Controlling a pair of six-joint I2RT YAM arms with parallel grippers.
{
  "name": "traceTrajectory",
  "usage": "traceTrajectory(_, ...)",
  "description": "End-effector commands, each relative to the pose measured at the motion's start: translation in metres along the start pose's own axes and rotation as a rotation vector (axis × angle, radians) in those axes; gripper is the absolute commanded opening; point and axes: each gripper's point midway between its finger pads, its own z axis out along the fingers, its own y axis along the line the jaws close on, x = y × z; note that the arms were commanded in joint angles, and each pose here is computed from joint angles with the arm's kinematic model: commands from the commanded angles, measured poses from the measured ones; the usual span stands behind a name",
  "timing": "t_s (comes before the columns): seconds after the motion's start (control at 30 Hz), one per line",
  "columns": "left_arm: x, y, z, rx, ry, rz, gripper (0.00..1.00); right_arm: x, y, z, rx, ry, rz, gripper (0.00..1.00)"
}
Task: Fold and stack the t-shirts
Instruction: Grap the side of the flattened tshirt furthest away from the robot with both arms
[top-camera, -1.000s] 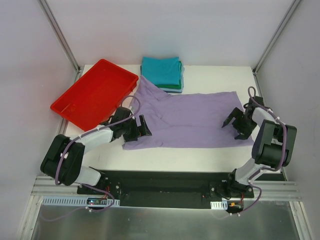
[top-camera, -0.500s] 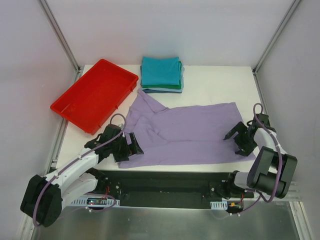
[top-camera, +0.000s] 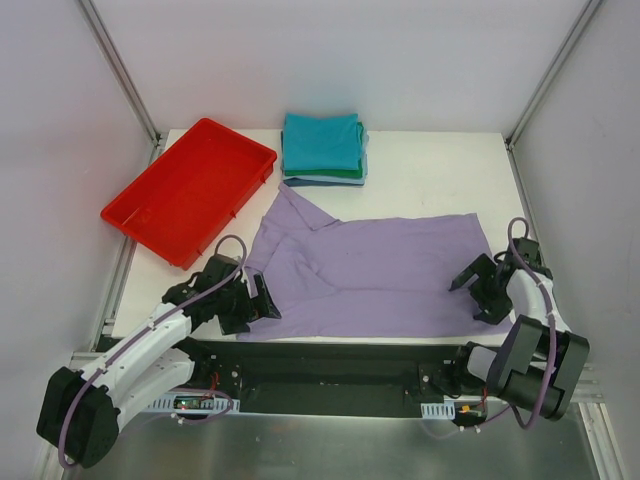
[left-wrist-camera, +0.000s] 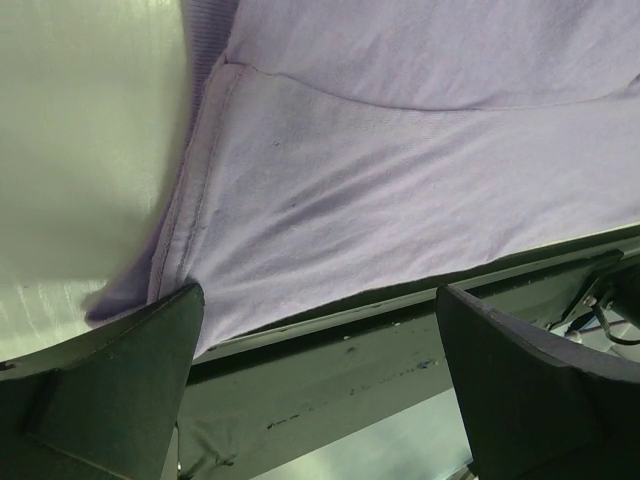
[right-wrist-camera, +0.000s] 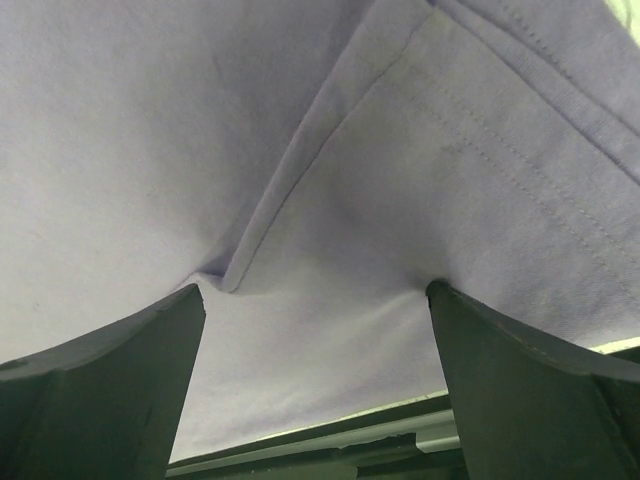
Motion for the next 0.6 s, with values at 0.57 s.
traceTrajectory(0.57,-0.21,-0.122,-0.025,-0.158,-0.48,0.139,0.9,-0.058,0.095,-0.07,-0.519,-0.364,-0.15,0.96)
